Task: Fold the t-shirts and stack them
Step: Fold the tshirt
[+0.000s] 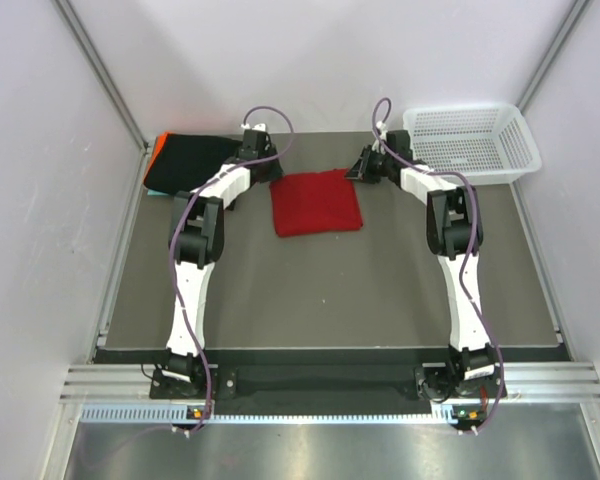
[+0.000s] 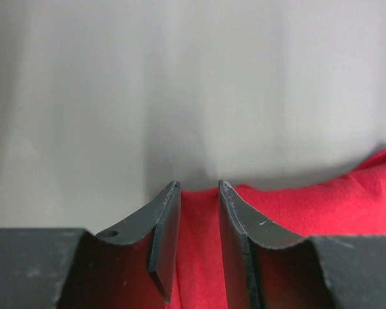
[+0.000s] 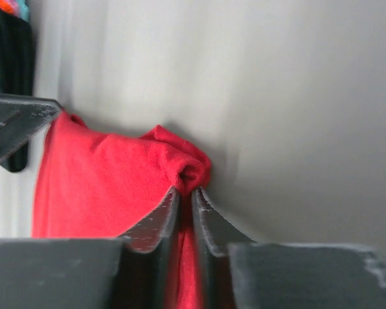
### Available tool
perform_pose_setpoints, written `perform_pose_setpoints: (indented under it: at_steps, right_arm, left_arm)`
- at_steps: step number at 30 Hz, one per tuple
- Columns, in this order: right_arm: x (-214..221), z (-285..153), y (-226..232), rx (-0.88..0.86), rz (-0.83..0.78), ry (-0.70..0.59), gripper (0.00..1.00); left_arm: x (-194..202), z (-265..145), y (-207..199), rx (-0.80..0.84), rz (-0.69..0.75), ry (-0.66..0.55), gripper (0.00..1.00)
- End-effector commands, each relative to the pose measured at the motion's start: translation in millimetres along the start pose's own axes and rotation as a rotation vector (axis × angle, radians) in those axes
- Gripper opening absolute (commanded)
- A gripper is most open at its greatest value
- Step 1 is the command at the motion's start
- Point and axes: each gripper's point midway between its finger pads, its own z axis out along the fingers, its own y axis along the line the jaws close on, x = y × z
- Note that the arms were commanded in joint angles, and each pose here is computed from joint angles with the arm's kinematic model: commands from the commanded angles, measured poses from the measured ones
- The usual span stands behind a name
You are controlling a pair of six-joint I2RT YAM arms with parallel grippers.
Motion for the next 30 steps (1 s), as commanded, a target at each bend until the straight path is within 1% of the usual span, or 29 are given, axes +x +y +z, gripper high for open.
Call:
perform_pose_setpoints:
  at_steps: [1, 2, 4, 5, 7, 9, 11, 12, 14, 15, 16, 17, 18, 19, 20, 21, 22, 23, 24, 25, 26, 27, 28, 29, 30]
  right_arm:
    - [-24.8, 9.4, 13.5, -0.073, 0.001, -0.080, 0.07]
    - [-22.6, 11.0, 14.1, -0.078, 0.009, -0.070, 0.00]
    - [-14.3, 12.4, -11.2, 0.028, 0.055, -0.054, 0.00]
    - [-18.7, 9.5, -19.1, 0.052, 0.064, -0.077, 0.00]
    - [-17.7, 9.0, -23.4, 0.028, 0.102, -0.100, 0.00]
    - [-17.4, 7.9, -25.5, 0.012, 0.126, -0.096, 0.01]
    - [-19.4, 9.1, -18.8, -0.017, 0.126, -0.086, 0.07]
    - [-22.5, 8.1, -12.9, -0.038, 0.124, -0.085, 0.15]
    - [-37.5, -0.6, 3.7, -0.063, 0.100, -0.094, 0.26]
    - [-40.7, -6.2, 8.2, -0.055, 0.095, -0.091, 0.34]
    - [-40.7, -12.0, 10.8, -0.042, 0.085, -0.081, 0.38]
    - [-54.1, -25.1, 22.8, -0.038, 0.066, -0.106, 0.42]
    - [-52.3, -31.3, 23.8, -0.024, 0.065, -0.097, 0.47]
    - [-55.8, -38.4, 31.0, -0.031, 0.053, -0.103, 0.48]
    - [-66.7, -53.8, 48.2, -0.047, 0.031, -0.125, 0.50]
    - [-60.9, -58.4, 47.8, -0.039, 0.023, -0.116, 0.54]
    - [-61.5, -63.5, 51.9, -0.037, 0.012, -0.120, 0.55]
    - [-64.8, -73.0, 59.6, -0.035, 0.000, -0.125, 0.56]
    - [-54.8, -76.3, 56.3, -0.016, 0.013, -0.093, 0.56]
    - [-49.6, -79.4, 59.0, -0.020, 0.017, -0.077, 0.56]
    - [-51.6, -89.5, 70.1, -0.035, 0.003, -0.082, 0.57]
    - [-35.4, -91.3, 65.5, -0.021, 0.014, -0.048, 0.57]
    - [-29.8, -94.9, 66.8, -0.010, 0.008, -0.040, 0.58]
    - [-24.2, -104.1, 72.5, 0.001, -0.008, -0.028, 0.58]
    - [-7.3, -105.9, 63.9, 0.028, 0.007, 0.004, 0.58]
  left_arm:
    - [7.3, 14.5, 20.5, -0.038, 0.014, 0.007, 0.36]
    - [7.6, 15.3, 22.1, -0.041, 0.013, 0.007, 0.36]
    - [10.0, 18.7, 26.5, -0.053, 0.004, 0.013, 0.35]
    - [12.0, 19.4, 29.5, -0.060, -0.001, 0.023, 0.35]
    - [17.7, 23.5, 33.1, -0.064, -0.011, 0.041, 0.35]
    - [24.5, 25.2, 37.7, -0.069, -0.027, 0.070, 0.35]
    - [23.0, 24.7, 34.5, -0.057, -0.036, 0.081, 0.35]
    - [20.0, 19.1, 30.9, -0.051, -0.039, 0.090, 0.36]
    - [4.7, 8.3, 20.3, -0.028, -0.038, 0.075, 0.39]
    - [-4.0, 0.5, 15.1, -0.023, -0.032, 0.064, 0.40]
    - [-23.5, -16.6, 7.4, -0.019, -0.026, 0.038, 0.41]
    - [-33.0, -25.9, 4.4, -0.025, -0.024, 0.025, 0.43]
    - [-56.6, -46.2, -8.1, -0.007, -0.014, -0.019, 0.44]
    - [-61.8, -57.3, -10.6, -0.007, -0.012, -0.018, 0.45]
    - [-70.4, -68.4, -15.0, -0.002, -0.009, -0.033, 0.48]
    - [-84.3, -88.0, -22.5, 0.008, -0.010, -0.063, 0.50]
    - [-87.2, -97.6, -24.0, 0.004, -0.015, -0.066, 0.52]
    - [-89.6, -106.1, -28.2, 0.018, -0.021, -0.070, 0.53]
    - [-91.7, -121.4, -34.3, 0.036, -0.028, -0.077, 0.53]
    - [-89.9, -128.0, -35.3, 0.039, -0.034, -0.072, 0.53]
    - [-86.5, -134.4, -35.9, 0.042, -0.041, -0.062, 0.53]
    - [-74.1, -145.0, -37.4, 0.054, -0.064, -0.033, 0.53]
    - [-65.5, -149.8, -37.2, 0.056, -0.081, -0.016, 0.53]
    - [-45.3, -157.7, -36.7, 0.067, -0.105, 0.018, 0.53]
    - [-32.2, -162.7, -42.6, 0.105, -0.110, 0.049, 0.53]
